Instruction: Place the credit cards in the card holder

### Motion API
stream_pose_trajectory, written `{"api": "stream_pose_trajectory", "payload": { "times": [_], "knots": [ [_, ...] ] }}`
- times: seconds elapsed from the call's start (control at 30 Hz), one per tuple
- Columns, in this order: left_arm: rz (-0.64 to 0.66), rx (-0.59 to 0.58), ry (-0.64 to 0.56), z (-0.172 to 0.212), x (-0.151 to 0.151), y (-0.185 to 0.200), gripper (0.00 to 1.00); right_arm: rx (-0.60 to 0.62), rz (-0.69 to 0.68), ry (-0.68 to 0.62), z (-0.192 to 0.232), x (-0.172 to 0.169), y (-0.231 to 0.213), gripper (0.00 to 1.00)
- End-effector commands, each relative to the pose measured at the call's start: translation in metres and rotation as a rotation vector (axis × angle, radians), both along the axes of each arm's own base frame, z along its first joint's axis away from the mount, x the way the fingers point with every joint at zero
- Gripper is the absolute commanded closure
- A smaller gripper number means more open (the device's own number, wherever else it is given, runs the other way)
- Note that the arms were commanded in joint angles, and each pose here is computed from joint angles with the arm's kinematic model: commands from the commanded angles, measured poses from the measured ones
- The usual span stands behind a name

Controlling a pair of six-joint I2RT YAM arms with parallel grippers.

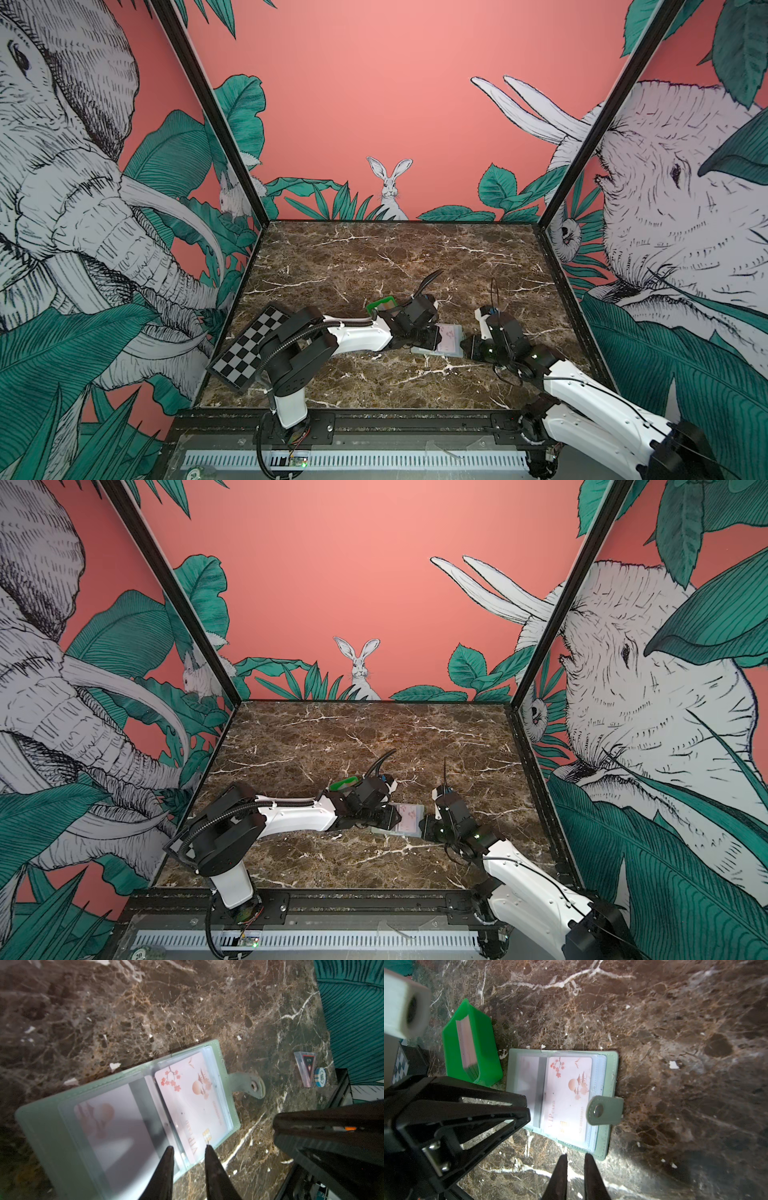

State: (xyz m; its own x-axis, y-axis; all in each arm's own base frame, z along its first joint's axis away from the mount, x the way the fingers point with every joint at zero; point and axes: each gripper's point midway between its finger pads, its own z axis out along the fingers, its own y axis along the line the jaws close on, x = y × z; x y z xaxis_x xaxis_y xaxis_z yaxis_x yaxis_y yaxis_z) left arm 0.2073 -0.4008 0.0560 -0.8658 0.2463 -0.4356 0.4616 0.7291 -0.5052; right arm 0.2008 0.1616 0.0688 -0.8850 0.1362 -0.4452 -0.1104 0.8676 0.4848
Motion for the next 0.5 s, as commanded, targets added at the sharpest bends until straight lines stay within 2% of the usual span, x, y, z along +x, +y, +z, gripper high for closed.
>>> {"api": "stream_pose_trajectory", "payload": {
  "times": [0.0, 0.47],
  "knots": [
    [-0.002, 0.038, -0.009, -0.004, 0.001, 0.001, 0.72, 0.03, 0.034, -0.044, 0.009, 0.007, 0.01, 0.84],
    [0.019, 0.074, 0.037, -0.021, 0.001, -0.002, 0.75, 0.005, 0.027, 0.015, -0.009, 0.004, 0.008, 0.83]
  ]
}}
